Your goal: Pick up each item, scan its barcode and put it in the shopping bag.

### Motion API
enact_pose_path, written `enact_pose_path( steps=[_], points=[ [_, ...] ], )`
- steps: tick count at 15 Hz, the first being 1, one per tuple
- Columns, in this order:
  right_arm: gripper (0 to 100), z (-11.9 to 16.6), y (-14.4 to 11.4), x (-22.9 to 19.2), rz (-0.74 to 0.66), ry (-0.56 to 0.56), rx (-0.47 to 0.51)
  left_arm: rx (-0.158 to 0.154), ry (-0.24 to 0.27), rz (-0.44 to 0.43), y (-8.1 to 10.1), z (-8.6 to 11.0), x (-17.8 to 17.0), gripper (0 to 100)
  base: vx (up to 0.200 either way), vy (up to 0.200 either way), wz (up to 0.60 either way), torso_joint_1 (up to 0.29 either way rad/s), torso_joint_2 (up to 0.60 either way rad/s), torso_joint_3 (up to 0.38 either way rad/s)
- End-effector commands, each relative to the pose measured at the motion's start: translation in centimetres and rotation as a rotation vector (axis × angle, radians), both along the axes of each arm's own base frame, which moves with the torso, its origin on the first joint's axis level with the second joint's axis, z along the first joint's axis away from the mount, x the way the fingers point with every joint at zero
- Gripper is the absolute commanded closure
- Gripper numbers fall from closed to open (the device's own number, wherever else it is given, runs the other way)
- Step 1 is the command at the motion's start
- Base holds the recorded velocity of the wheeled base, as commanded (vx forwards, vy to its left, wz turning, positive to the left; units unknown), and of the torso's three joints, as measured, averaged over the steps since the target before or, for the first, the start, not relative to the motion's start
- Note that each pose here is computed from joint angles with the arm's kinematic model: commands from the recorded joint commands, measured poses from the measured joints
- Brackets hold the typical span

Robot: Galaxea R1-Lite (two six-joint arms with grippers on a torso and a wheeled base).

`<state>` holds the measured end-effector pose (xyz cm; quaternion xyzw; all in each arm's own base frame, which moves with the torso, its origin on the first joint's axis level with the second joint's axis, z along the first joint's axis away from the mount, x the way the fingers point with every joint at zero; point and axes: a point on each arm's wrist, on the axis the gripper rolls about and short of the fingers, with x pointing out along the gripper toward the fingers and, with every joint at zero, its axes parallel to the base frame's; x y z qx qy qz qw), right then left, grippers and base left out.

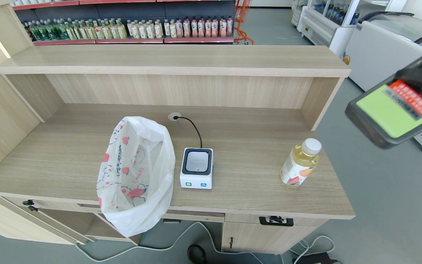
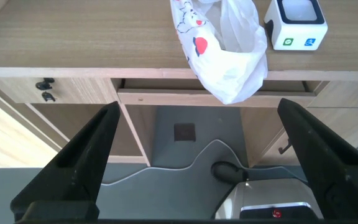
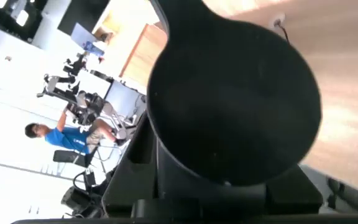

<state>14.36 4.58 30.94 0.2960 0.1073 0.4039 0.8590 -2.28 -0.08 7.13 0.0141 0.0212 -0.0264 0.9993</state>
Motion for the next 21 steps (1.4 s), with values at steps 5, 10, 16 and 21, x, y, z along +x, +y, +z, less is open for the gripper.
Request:
enact_pose_path(
  steps=[5,10,16,21],
  points=[
    [100,-3.0,1.7,2.7,0.039,0.140,-0.033,0.000,0.000,0.000,0.0,0.0,0.0,0,0.000,0.000,0.00,0.000,0.00,0.000],
    [100,-4.0,1.7,2.4,0.044,0.152,-0.050,0.003,0.000,0.000,0.0,0.0,0.0,0,0.000,0.000,0.00,0.000,0.00,0.000],
    [100,-3.9,2.3,1.9,0.084,0.146,-0.051,0.002,0.000,0.000,0.0,0.0,0.0,0,0.000,0.033,0.00,0.000,0.00,0.001],
    [100,-4.5,2.5,2.6,0.084,0.161,-0.070,0.002,0.000,0.000,0.0,0.0,0.0,0,0.000,0.200,0.00,0.003,0.00,0.003]
  ],
)
